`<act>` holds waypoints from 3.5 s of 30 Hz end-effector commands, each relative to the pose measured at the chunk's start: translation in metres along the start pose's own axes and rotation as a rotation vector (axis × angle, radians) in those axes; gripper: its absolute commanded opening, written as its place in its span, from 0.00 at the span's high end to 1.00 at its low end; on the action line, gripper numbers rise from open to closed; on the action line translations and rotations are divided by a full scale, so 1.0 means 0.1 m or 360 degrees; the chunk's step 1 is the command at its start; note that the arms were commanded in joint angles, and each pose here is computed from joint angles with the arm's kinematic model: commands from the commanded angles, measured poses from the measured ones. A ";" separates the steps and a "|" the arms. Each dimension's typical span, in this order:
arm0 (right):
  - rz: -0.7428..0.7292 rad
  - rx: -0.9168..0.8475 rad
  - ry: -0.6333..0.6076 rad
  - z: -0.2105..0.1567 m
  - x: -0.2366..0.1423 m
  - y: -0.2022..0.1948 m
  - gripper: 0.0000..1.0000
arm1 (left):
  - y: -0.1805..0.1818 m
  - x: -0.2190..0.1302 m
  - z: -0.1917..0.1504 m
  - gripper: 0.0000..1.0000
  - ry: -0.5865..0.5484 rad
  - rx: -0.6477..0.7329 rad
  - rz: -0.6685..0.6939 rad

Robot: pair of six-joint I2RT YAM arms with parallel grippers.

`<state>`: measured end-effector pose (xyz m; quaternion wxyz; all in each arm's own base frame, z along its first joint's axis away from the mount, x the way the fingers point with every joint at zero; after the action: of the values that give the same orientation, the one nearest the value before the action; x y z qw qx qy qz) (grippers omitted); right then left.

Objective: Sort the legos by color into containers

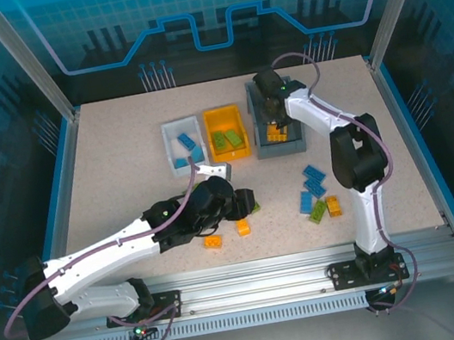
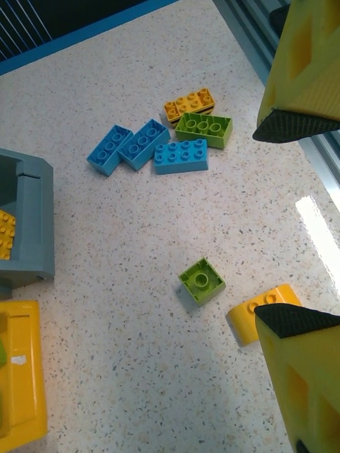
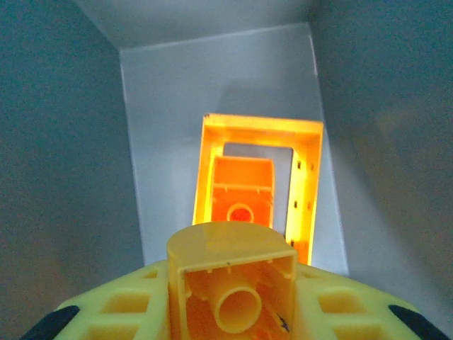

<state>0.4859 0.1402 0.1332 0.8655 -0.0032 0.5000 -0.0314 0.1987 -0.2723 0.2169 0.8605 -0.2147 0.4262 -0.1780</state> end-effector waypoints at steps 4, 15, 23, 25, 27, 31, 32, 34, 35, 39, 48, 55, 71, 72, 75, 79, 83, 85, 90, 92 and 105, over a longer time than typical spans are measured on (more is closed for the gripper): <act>0.0129 0.0057 0.0127 0.14 0.26 -0.01 0.61 | -0.01 0.02 -0.01 0.34 -0.0027 -0.0020 0.0009; 0.0203 0.0024 -0.0079 0.41 -0.36 0.02 0.36 | 0.16 -0.05 0.01 0.34 -0.0053 -0.0013 0.0156; 0.0188 -0.0037 -0.0309 0.42 -1.15 -0.01 0.37 | 0.53 -0.14 0.08 0.30 -0.0037 -0.0089 0.0416; 0.0182 -0.0062 -0.0372 0.32 -1.37 -0.02 0.38 | 0.70 -0.14 0.10 0.29 -0.0005 -0.0159 0.0492; 0.0203 -0.0099 -0.0411 0.13 -1.53 0.02 0.40 | 0.90 -0.11 0.13 0.28 0.0025 -0.0254 0.0560; 0.0297 -0.0223 -0.0434 -0.45 -1.74 0.19 0.39 | 1.25 0.10 0.14 0.24 0.0162 -0.0445 0.0622; 0.0333 -0.0267 -0.0424 -0.65 -1.76 0.26 0.39 | 1.33 0.16 0.14 0.23 0.0190 -0.0479 0.0644; 0.0435 -0.0368 -0.0417 -1.01 -1.82 0.42 0.36 | 1.47 0.29 0.16 0.22 0.0218 -0.0538 0.0679; 0.0487 -0.0421 -0.0405 -1.20 -1.83 0.49 0.33 | 1.54 0.37 0.17 0.21 0.0232 -0.0566 0.0699; 0.0631 -0.0562 -0.0358 -1.85 -1.90 0.68 0.27 | 1.80 0.66 0.17 0.19 0.0312 -0.0696 0.0779; 0.0798 -0.0678 -0.0288 -2.56 -1.91 0.80 0.22 | 1.96 1.05 0.19 0.24 0.0334 -0.0699 0.0848; 0.0800 -0.0681 -0.0293 -2.56 -1.94 0.86 0.22 | 2.02 1.08 0.19 0.48 0.0302 -0.0658 0.0863; 0.0658 -0.0444 -0.0512 -2.34 -2.10 0.51 0.25 | 1.18 0.70 0.41 0.75 0.0214 -0.0286 0.0631; 0.0658 -0.0389 -0.0545 -2.29 -2.12 0.45 0.26 | 1.06 0.70 0.49 0.74 0.0203 -0.0254 0.0600; 0.0659 -0.0223 -0.0611 -2.17 -2.12 0.31 0.27 | 0.83 0.77 0.72 0.74 0.0181 -0.0182 0.0544; 0.0691 -0.0057 -0.0658 -1.99 -2.12 0.21 0.28 | 0.64 1.03 1.11 0.73 0.0150 -0.0101 0.0525; 0.0729 0.0043 -0.0670 -1.84 -2.13 0.14 0.28 | 0.67 1.42 1.51 0.73 0.0137 -0.0109 0.0516; 0.0727 0.0062 -0.0673 -1.79 -2.14 0.11 0.28 | 0.71 1.61 1.67 0.73 0.0137 -0.0095 0.0520; 0.0703 0.0083 -0.0651 -1.79 -2.10 0.04 0.28 | 0.82 1.94 1.97 0.70 0.0137 -0.0089 0.0499; 0.0695 0.0096 -0.0626 -1.82 -2.06 0.01 0.28 | 0.90 2.06 2.02 0.69 0.0164 -0.0119 0.0487; 0.0565 0.0078 -0.0521 -1.97 -1.93 -0.17 0.26 | 0.86 2.08 2.08 0.42 0.0197 -0.0179 0.0383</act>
<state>0.2202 0.1474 0.2045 0.9280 0.1100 0.3336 0.1246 0.5044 -0.2535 0.1178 0.8326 -0.1868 0.5199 -0.0400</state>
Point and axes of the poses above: each hand's point on the last joint's axis, 136 mm out from that joint toward the fingers, its own x axis out along the fingers, its own y axis along the line the jaws close on, z = x × y, the point moved 3 cm from there along -x, back along the fingers, and after that the axes turned 8 degrees about -x, right-handed, at the moved point
